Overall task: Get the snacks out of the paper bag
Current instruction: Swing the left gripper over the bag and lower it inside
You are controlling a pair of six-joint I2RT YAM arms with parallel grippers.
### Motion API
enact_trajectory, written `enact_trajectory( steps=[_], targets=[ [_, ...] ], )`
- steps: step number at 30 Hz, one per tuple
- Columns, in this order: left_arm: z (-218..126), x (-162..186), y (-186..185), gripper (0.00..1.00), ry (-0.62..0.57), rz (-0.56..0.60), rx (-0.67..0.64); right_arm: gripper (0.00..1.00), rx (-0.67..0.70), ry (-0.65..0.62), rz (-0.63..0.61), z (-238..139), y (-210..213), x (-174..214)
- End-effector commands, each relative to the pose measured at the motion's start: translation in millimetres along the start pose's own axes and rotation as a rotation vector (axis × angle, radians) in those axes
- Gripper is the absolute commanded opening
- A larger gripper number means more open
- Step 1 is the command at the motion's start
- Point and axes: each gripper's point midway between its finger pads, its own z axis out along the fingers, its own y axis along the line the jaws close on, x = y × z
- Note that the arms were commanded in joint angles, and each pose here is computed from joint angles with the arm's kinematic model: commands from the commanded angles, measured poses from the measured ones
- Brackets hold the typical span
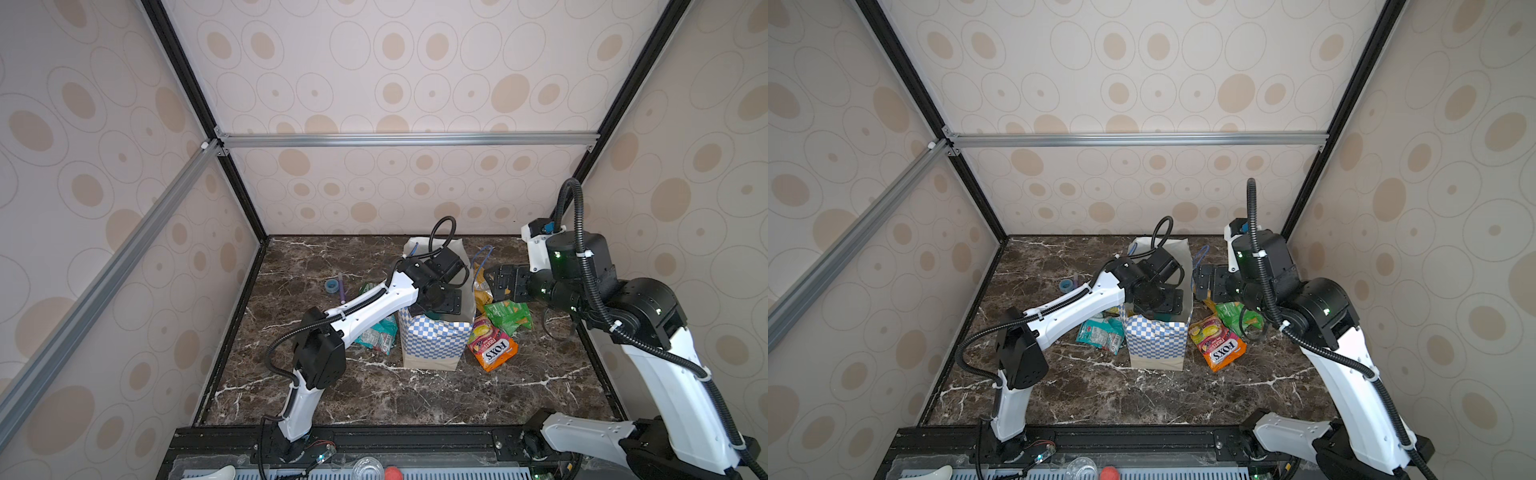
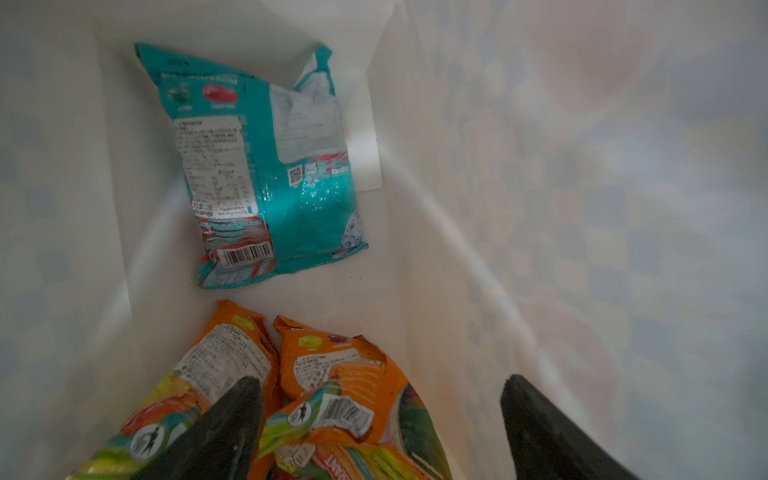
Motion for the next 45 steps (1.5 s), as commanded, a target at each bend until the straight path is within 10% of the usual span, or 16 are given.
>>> enact_trajectory(
  steps=[1,27,45],
  targets=[
    [14.9,16.8,13.5,0.9,0.077,0.045,-0.057,1.0,0.004,-0.001,0.017,-0.8,-2.4,1.2],
    [121.9,90.2,80.8,0.85,0.307,0.139,-0.249,1.0,0.004,-0.01,0.026,-2.4,-3.2,0.3],
    [111.6,66.4,65.5,0.1,0.258,0.148,-0.231,1.0,0.009,-0.008,0.03,-1.5,-4.5,1.3]
  ],
)
